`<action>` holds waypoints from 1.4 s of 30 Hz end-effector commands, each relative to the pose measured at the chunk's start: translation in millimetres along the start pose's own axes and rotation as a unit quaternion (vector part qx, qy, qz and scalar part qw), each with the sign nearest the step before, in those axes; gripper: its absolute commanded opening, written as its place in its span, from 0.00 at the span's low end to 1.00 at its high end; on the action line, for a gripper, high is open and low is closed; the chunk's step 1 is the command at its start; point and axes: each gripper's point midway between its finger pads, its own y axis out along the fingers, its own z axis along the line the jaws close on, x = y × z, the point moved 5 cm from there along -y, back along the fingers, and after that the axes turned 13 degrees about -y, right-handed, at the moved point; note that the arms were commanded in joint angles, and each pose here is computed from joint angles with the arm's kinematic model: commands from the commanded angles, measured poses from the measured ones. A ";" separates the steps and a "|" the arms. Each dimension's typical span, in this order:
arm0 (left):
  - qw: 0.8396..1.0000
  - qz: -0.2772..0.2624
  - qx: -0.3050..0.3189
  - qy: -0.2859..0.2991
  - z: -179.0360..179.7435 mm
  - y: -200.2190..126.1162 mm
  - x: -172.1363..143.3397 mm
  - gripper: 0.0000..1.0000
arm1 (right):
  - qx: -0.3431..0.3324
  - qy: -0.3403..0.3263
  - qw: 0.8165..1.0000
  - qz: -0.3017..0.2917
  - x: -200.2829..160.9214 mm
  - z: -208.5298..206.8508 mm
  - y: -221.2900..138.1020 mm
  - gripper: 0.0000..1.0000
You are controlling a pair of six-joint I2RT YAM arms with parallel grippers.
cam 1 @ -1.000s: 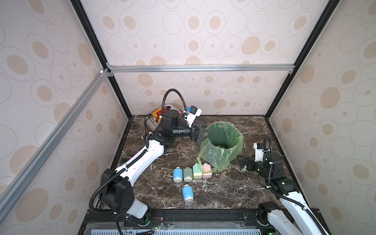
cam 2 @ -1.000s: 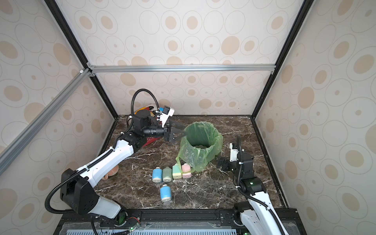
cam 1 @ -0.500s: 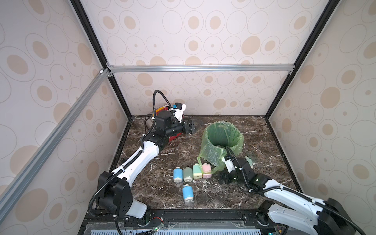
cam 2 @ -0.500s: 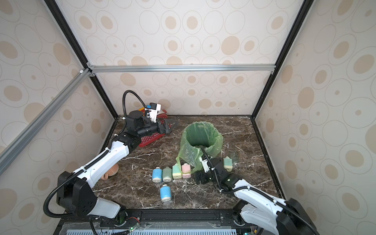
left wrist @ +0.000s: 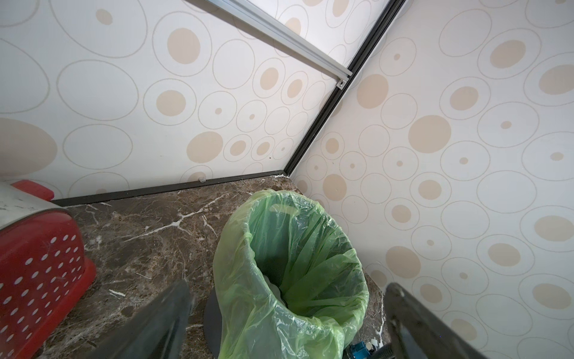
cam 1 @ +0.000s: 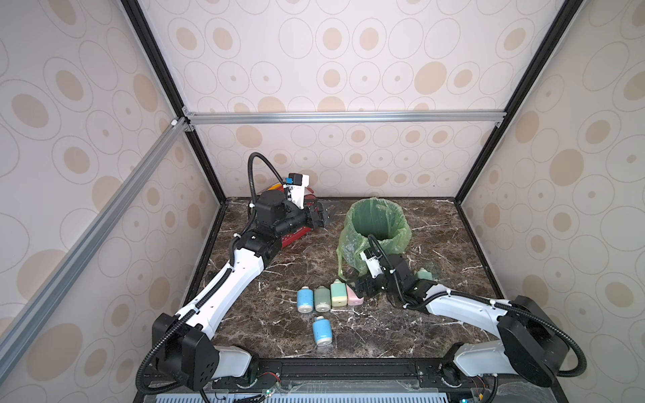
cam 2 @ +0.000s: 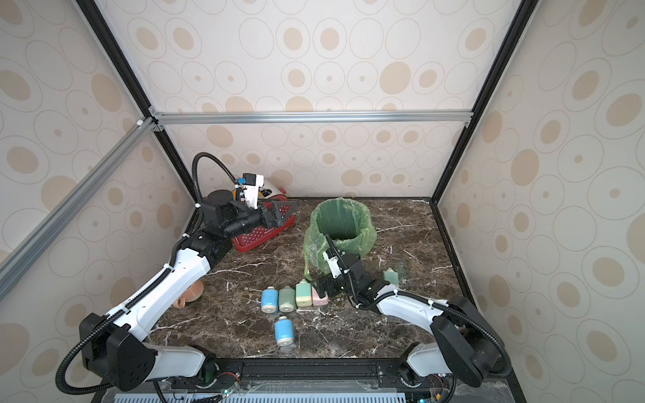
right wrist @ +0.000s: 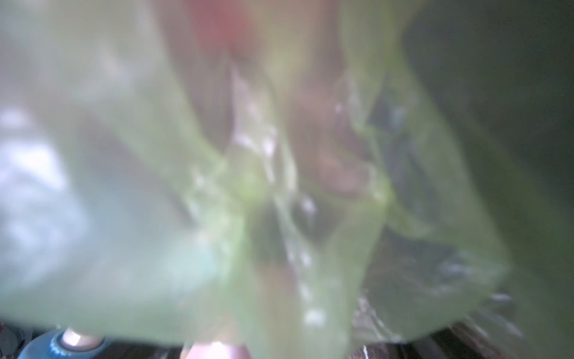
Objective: Take out the pencil sharpener tray and clean the shavings
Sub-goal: Move the trash bin to the center of the board, then move the pencil sharpener to the center of the board.
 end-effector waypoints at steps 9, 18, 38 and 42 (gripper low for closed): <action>1.000 -0.004 -0.021 -0.012 2.0 9.3 2.4 0.99 | -0.124 -0.037 0.991 0.016 -16.8 23.3 -25.7 0.97; 1.000 -0.005 -0.010 -0.004 3.2 5.3 0.8 0.99 | -0.154 -0.048 0.986 0.042 -16.9 20.6 -14.7 0.97; 1.000 -0.005 -0.008 -0.004 7.4 4.8 -3.6 0.99 | -0.103 -0.018 0.992 0.073 -26.1 33.1 -27.4 0.96; 1.000 -0.005 -0.007 -0.006 9.6 6.6 -4.7 0.99 | -0.100 -0.021 0.991 0.084 -26.2 34.7 -21.8 0.96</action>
